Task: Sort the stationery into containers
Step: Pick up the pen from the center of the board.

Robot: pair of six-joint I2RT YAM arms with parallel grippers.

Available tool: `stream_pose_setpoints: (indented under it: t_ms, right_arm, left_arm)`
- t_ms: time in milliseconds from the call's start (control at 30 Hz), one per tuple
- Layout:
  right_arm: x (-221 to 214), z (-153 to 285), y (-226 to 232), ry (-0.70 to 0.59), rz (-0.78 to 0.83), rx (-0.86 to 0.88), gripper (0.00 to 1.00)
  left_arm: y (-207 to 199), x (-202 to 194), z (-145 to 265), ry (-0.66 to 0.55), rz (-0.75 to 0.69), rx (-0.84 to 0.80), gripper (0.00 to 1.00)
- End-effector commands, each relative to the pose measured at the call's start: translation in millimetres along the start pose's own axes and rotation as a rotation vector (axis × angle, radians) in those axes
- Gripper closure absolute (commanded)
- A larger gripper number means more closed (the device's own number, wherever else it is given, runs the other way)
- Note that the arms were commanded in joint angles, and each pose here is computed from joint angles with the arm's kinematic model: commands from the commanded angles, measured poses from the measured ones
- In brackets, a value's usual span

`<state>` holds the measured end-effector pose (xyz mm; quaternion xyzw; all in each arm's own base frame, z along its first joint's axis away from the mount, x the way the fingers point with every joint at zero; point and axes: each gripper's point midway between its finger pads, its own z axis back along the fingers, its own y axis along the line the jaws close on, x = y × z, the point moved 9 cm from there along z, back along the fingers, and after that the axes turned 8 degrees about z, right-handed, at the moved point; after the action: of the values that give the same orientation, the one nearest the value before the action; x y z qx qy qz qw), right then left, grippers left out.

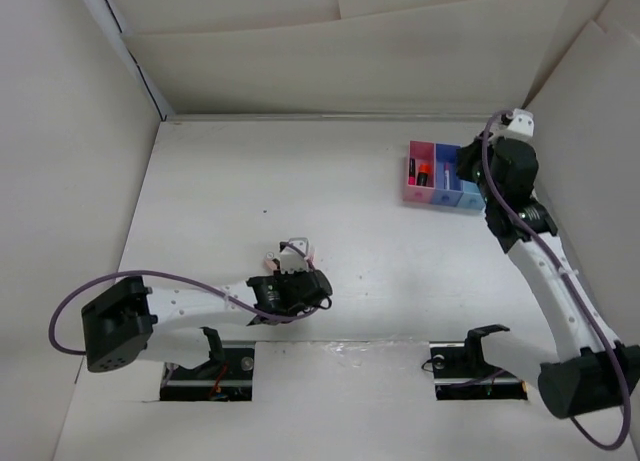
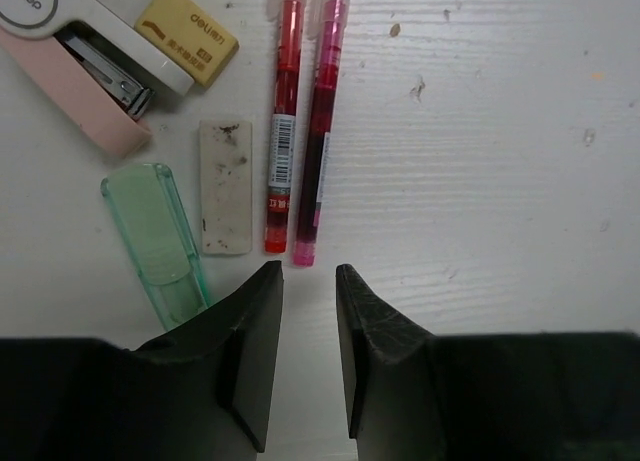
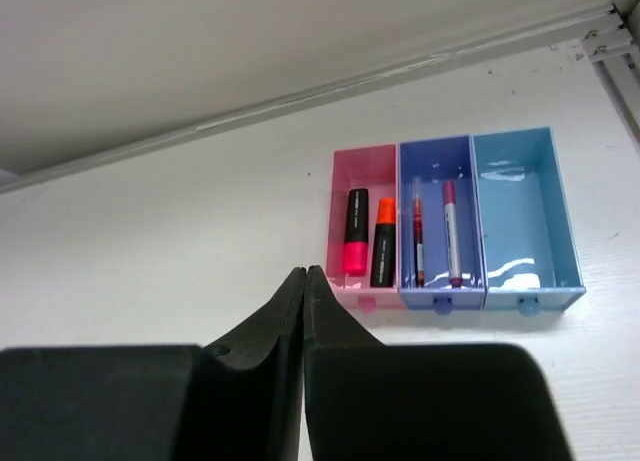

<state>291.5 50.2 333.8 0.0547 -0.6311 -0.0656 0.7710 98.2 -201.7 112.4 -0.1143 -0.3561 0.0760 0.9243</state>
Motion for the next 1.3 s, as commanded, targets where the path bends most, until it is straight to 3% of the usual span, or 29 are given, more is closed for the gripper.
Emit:
stream_pose_setpoints:
  t_ms: [0,67,133,333,1100,1267]
  right_arm:
    - [-27.8,12.4,9.2,0.068,-0.004,0.078,1.0]
    - [-34.8,18.6,13.8,0.085,0.002,0.109,1.0]
    - [-42.0,26.1,14.6,0.097,0.005,0.13,0.92]
    - [-49.1,37.0,17.0,0.094,0.009,0.155,0.88]
    - [-56.9,41.5,18.0,0.108,0.021,0.184,0.86]
    - [-52.8,46.4,18.4,0.089,0.018,0.197,0.8]
  left_arm:
    - [-3.3,1.9,-5.6,-0.033,0.023,0.035,0.76]
    - [-5.6,4.0,-11.0,-0.043,0.005,0.061,0.76]
    - [-6.1,5.2,-15.4,-0.049,-0.019,0.082,0.76]
    - [-22.5,11.4,-17.1,-0.062,-0.024,0.047,0.76]
    - [-18.9,2.4,-43.4,-0.033,-0.061,0.079,0.78]
    - [-14.7,-5.8,-50.1,-0.009,-0.08,0.1,0.83]
